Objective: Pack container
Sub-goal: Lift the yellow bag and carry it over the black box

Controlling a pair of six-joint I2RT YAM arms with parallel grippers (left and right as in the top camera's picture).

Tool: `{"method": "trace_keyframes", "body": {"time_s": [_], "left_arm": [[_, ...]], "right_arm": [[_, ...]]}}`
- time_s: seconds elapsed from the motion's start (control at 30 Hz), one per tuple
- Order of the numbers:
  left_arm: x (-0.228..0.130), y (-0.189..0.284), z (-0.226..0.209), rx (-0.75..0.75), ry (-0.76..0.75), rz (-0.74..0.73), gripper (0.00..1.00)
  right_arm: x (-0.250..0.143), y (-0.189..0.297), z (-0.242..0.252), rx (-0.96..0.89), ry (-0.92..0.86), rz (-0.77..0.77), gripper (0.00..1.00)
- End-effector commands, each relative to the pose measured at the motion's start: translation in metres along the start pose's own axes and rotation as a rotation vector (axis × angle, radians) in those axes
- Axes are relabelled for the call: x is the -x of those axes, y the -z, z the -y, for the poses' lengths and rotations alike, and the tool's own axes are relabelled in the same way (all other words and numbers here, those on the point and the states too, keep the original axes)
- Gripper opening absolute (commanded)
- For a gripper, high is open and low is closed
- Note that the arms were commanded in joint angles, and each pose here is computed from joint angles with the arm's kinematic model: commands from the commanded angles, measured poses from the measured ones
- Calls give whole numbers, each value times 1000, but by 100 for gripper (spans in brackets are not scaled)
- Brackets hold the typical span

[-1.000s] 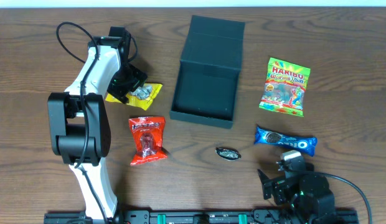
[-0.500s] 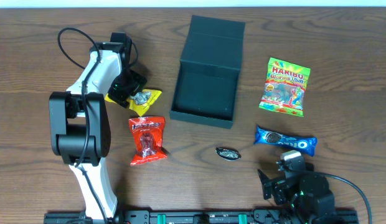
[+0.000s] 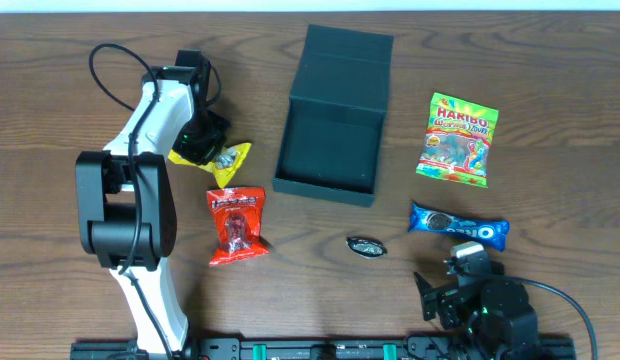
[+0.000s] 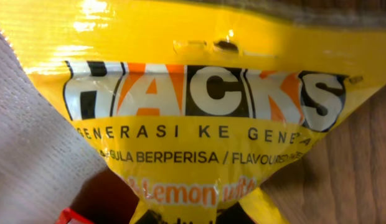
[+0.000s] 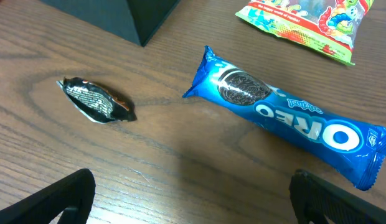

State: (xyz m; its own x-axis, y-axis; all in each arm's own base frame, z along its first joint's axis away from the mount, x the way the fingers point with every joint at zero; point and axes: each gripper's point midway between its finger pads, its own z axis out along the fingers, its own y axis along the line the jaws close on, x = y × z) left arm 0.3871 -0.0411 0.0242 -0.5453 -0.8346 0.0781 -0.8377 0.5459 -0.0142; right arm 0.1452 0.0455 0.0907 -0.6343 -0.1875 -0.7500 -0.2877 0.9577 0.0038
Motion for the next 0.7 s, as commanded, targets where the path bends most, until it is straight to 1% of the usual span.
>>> {"method": "trace_keyframes", "body": {"time_s": [0.0, 0.17, 0.3, 0.43, 0.5, 0.57, 0.67], "left_arm": [[1, -17, -15, 71, 16, -10, 6], [-1, -16, -19, 88, 16, -19, 6], [-3, -9, -19, 100, -23, -28, 6], [-8, 9, -11, 110, -143, -16, 6], [-9, 22, -6, 119, -176, 10, 6], [-9, 39, 3, 121, -224, 56, 6], [-13, 68, 23, 90, -341, 122, 6]], "right_arm": [[1, 2, 0, -1, 0, 5, 99], [1, 2, 0, -1, 0, 5, 99], [1, 2, 0, -1, 0, 5, 99], [1, 2, 0, -1, 0, 5, 99], [1, 2, 0, -1, 0, 5, 99], [1, 2, 0, -1, 0, 5, 99], [1, 2, 0, -1, 0, 5, 99]]}}
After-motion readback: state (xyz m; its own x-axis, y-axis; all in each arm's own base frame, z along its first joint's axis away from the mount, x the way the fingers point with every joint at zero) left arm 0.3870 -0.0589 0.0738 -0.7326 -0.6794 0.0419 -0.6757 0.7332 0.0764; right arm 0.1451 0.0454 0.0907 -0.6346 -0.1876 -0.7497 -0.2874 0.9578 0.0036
